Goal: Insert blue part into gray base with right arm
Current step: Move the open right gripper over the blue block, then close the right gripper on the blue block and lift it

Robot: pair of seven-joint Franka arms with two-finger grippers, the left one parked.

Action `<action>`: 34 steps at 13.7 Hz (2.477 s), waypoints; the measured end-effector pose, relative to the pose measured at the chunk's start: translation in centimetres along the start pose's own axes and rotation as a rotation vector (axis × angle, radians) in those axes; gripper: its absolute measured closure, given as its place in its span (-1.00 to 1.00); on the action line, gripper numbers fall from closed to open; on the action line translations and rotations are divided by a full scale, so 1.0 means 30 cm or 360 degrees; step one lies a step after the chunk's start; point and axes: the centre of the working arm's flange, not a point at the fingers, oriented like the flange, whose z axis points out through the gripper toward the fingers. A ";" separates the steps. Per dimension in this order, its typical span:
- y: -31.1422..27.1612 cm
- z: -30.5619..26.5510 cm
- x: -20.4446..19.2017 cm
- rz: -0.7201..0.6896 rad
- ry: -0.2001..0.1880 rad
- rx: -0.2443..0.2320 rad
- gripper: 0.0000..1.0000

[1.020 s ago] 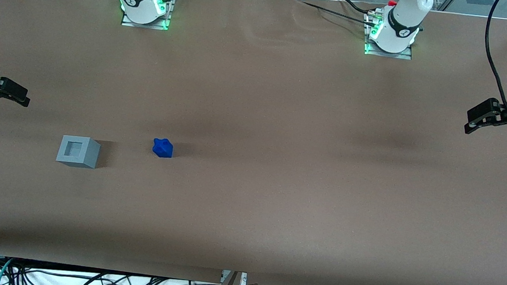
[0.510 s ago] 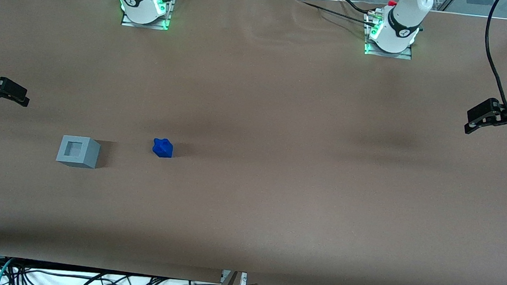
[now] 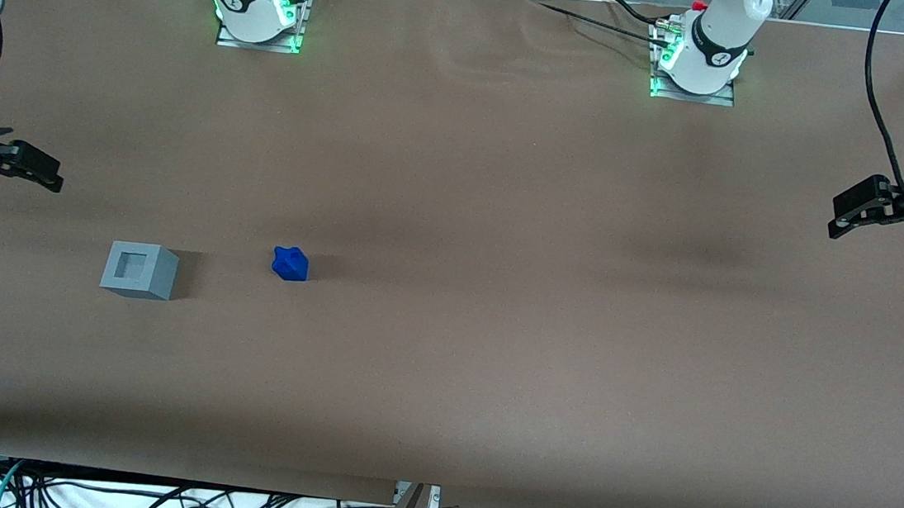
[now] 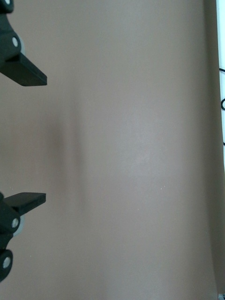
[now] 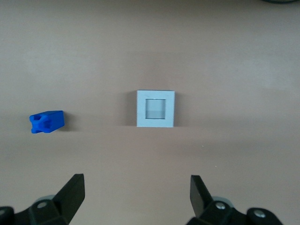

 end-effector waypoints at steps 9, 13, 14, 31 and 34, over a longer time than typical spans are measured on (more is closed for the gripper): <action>-0.487 0.310 0.107 -0.0044 -0.0121 0.0012 -0.98; -0.633 0.513 0.143 0.0047 -0.0173 0.0030 -0.98; -0.663 0.555 0.147 0.0065 -0.0179 0.0024 -0.98; -0.832 0.946 0.046 0.0002 -0.0172 0.0002 -0.98; -0.831 0.983 0.039 0.0002 -0.0200 -0.0006 -0.97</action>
